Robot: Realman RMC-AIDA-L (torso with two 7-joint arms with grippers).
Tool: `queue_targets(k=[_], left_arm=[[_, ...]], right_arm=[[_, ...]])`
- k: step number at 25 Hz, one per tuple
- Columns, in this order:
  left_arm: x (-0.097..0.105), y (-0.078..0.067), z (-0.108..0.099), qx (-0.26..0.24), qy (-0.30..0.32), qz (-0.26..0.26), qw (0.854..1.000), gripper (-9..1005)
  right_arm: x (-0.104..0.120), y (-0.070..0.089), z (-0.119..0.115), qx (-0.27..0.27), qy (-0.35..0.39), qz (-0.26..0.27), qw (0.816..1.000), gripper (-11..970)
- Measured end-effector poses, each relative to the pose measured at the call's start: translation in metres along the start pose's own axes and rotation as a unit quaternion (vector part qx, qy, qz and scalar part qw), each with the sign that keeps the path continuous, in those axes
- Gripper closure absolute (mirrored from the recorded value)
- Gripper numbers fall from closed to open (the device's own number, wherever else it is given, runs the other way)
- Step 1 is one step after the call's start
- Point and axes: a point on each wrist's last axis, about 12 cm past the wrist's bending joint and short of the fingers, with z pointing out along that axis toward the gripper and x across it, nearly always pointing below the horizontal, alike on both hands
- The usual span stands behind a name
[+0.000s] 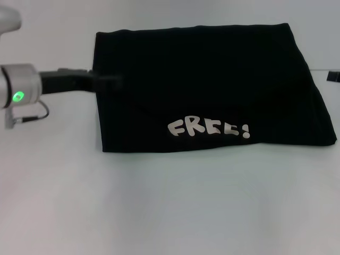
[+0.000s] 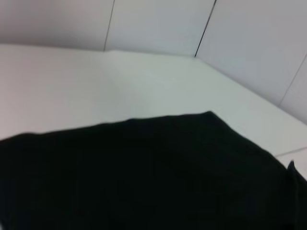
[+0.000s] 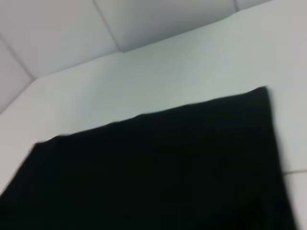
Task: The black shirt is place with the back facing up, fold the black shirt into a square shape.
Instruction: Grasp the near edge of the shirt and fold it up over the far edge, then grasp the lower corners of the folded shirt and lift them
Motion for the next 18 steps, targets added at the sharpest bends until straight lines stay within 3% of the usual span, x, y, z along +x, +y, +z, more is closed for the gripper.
queue_targets(k=[9,14,18], left_arm=[[0.051,0.007,-0.022,0.005,0.061,0.022,0.998,245],[0.078,0.005,-0.028,0.0,0.081,0.062,0.995,245],[0.087,0.001,-0.023,0.013,0.088,0.092,0.992,245]], right_arm=[[0.006,0.001,-0.024,-0.066,0.026,0.035,0.997,298],[0.007,0.0,-0.024,-0.069,0.022,0.047,0.996,300],[0.005,0.005,-0.021,-0.075,0.019,0.053,0.996,302]])
